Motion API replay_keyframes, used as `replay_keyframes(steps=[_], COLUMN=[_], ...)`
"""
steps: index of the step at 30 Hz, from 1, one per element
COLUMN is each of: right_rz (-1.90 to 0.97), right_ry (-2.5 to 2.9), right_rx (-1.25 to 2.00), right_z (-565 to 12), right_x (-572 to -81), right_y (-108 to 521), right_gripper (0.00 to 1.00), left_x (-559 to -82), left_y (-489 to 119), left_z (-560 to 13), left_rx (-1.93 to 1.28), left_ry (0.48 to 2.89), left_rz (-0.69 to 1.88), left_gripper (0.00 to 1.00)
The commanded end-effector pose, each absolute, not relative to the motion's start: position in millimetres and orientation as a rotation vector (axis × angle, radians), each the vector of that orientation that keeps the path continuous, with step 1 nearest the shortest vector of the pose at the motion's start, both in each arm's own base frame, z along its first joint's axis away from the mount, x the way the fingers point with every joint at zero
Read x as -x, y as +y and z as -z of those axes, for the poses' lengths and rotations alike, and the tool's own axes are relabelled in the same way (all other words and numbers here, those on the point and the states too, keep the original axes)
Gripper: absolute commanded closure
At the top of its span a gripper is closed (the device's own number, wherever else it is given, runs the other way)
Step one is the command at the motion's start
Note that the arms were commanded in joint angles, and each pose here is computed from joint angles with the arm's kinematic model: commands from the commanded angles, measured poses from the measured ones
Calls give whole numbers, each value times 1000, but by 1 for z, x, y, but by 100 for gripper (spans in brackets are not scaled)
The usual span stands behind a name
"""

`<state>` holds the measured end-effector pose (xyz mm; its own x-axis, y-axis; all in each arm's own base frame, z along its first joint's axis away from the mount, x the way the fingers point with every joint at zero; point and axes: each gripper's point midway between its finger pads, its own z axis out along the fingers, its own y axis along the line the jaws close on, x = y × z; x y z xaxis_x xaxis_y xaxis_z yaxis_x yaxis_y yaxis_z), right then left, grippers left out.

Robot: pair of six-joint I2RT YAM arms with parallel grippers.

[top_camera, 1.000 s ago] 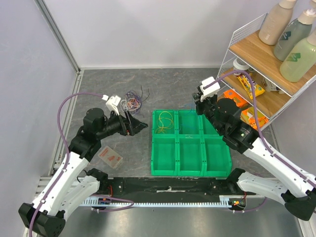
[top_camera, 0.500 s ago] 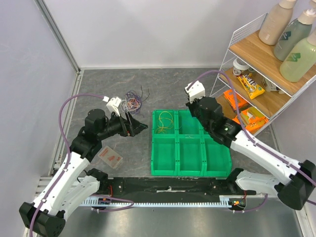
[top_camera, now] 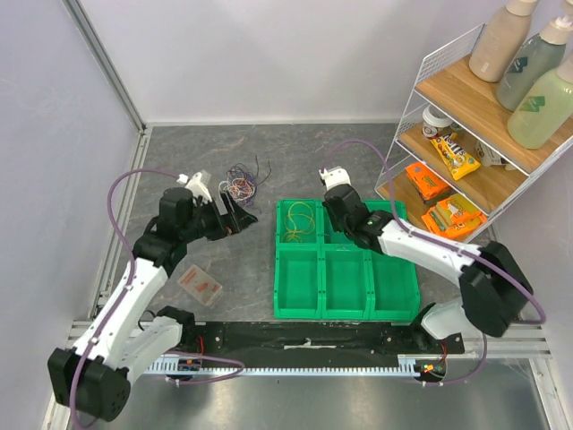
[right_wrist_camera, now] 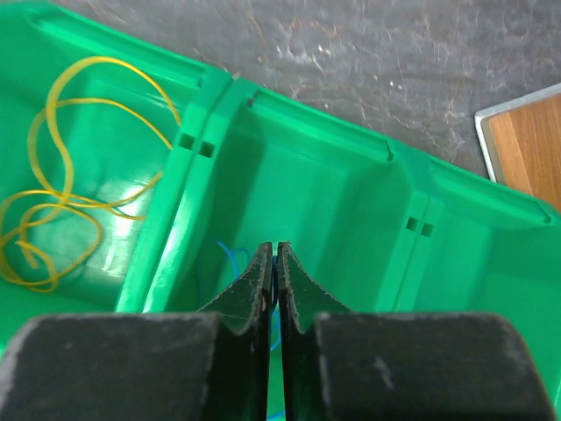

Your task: Untangle the cables

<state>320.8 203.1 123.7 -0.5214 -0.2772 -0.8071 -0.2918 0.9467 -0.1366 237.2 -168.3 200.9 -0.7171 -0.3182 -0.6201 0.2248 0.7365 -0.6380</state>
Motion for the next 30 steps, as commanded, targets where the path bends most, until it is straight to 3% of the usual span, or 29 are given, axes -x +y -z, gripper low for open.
replay_keyframes(steps=[1,7,14,16,23,26,30], right_rz=[4,-2,-91,-60,-65,-209,-559], right_ry=[2216,2289,2232,2275,2286,2254,2140], right_rx=[347,393,400,406,384,409,450], right_z=[-127,-132,-162,-151,-142,-156,-183], right_x=[-339,-322,-312,-311,-312,-315,-314], right_y=[205,200,201,200,201,226,294], right_gripper=[84,45,12,13,18,29,36], left_x=[-270,-310,-351,-353,-351,-360,-374], left_y=[-136,-90,-84,-86,-84,-81,-71], left_z=[-194,-158,-124,-118,-126,-123,-110], left_rx=[344,682,653,666,653,664,650], left_ry=[2207,2206,2291,2310,2290,2304,2379], left_rz=[882,946,935,961,941,929,847], left_gripper=[5,5,22,28,28,42,46])
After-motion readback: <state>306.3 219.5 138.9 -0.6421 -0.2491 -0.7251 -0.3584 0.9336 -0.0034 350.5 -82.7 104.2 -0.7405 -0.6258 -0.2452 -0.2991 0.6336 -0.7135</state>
